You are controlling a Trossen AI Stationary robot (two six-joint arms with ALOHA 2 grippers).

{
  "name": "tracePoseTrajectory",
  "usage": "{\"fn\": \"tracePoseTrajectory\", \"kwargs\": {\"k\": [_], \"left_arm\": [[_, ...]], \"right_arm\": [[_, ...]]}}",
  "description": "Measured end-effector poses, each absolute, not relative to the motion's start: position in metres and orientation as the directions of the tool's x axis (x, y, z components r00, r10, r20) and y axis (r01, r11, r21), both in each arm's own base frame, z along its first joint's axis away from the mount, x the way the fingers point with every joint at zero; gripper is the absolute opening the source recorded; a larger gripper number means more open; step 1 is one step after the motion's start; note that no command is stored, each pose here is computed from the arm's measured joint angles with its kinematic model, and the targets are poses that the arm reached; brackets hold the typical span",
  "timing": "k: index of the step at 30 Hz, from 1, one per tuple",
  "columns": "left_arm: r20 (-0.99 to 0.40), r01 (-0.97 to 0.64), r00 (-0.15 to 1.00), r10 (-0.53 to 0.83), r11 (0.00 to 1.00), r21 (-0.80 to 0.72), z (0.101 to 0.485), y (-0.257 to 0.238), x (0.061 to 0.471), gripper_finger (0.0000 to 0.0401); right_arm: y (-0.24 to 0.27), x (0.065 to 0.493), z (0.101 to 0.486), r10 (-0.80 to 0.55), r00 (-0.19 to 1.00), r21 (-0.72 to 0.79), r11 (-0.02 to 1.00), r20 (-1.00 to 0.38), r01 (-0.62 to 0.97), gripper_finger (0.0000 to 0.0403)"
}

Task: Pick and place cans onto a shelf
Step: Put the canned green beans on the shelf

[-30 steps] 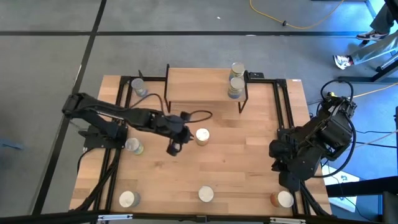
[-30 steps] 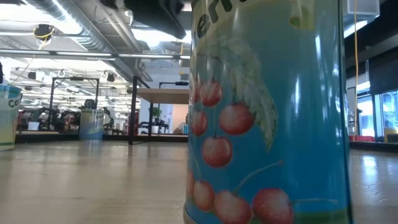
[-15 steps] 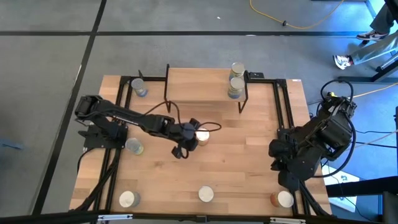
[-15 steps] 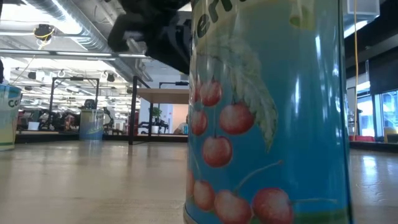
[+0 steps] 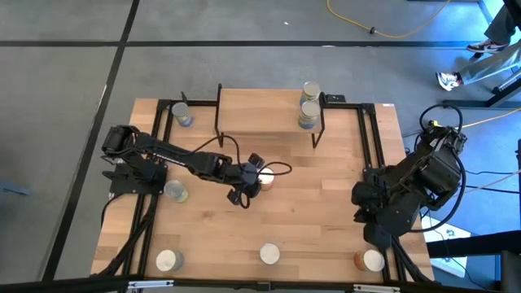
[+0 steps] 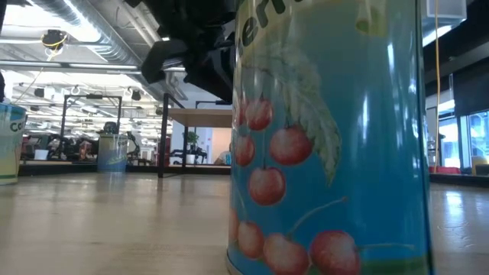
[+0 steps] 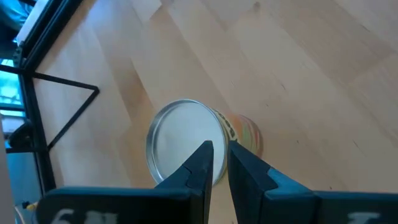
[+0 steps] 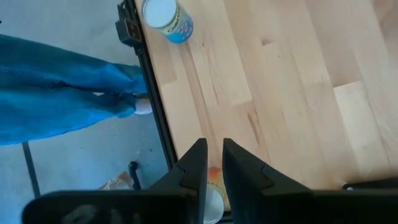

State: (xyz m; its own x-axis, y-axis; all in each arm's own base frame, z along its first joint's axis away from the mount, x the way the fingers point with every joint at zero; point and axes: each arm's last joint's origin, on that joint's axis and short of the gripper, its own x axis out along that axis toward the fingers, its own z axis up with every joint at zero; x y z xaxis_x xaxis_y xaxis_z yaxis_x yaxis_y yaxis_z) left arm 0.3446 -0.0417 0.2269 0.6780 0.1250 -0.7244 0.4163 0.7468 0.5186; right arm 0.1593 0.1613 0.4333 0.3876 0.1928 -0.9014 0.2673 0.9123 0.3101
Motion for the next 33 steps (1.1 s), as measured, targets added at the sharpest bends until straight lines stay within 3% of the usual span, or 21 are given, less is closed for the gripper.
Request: {"fn": "tracePoseTrajectory", "kwargs": {"k": [10,33], "left_arm": [[-0.728,0.427,0.678,0.101,0.752,0.502,0.2267,-0.0425,0.3446,0.0041],[-0.735,0.393,0.673,0.087,0.799,0.455,0.2254,-0.036,0.3459,0.0041]], "right_arm": [[0.1586,0.1618,0.4339,0.096,0.472,0.258,0.922,-0.876,0.29,0.0052],[0.1588,0.162,0.4338,0.096,0.472,0.248,0.93,-0.876,0.273,0.0052]]}}
